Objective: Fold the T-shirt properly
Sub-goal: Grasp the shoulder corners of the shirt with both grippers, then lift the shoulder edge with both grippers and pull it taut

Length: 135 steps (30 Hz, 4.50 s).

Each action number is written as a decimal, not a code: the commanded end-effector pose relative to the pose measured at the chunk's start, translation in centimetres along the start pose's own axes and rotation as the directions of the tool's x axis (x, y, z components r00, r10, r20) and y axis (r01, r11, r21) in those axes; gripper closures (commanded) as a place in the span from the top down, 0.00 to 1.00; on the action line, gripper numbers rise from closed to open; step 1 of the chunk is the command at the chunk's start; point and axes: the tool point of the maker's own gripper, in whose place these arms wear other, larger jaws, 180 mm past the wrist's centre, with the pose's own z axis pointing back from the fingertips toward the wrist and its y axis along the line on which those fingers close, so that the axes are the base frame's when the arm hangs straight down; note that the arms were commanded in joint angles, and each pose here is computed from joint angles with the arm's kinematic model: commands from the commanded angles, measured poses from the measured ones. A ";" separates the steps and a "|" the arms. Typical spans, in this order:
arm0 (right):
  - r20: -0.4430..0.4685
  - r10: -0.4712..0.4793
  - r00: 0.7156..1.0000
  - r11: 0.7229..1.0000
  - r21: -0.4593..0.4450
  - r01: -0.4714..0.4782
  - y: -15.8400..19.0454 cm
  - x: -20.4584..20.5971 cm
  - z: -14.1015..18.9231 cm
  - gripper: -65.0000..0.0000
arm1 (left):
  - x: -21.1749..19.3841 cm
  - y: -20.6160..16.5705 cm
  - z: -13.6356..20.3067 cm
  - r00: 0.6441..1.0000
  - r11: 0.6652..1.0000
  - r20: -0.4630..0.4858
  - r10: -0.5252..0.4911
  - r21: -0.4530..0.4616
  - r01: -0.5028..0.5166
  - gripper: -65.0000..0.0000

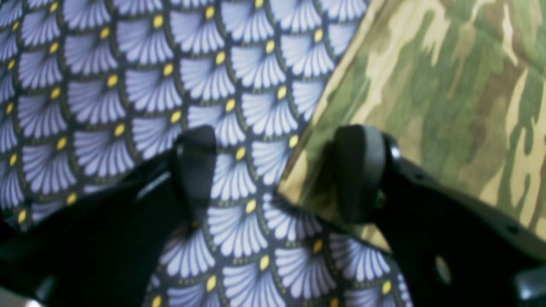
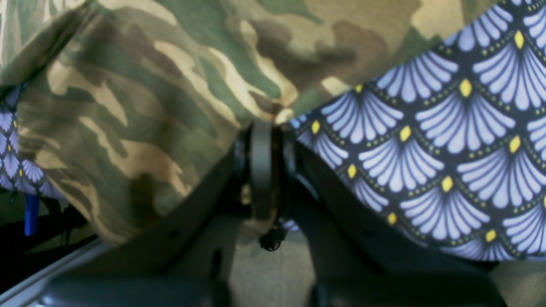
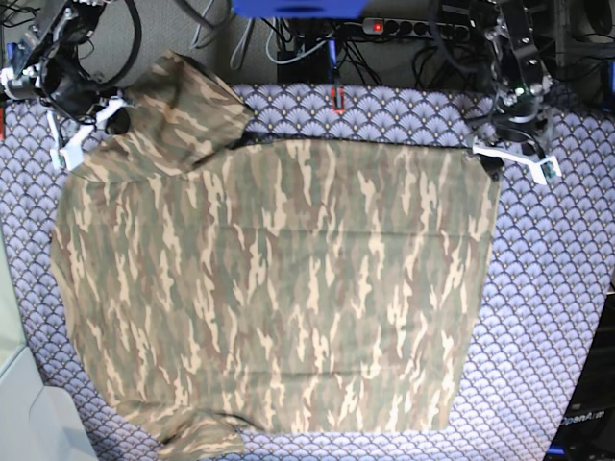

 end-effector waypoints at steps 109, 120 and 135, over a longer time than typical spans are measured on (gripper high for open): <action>-0.072 0.013 0.997 0.998 0.060 -0.009 1.5 -0.8 0.4 0.07 | 0.3 -1.8 4.6 0.993 0.989 -0.003 -0.117 -0.089 0.117 0.01; -0.072 0.035 0.997 0.999 0.028 -0.033 0.5 -0.6 1.2 0.00 | 1.1 -1.8 5.9 0.990 0.986 0.024 -0.136 -0.095 0.137 0.01; -0.168 0.309 0.936 0.926 -0.173 -0.336 0.1 -0.6 4.2 0.00 | 1.4 -0.9 6.9 0.979 0.975 0.030 -0.201 -0.093 0.203 0.01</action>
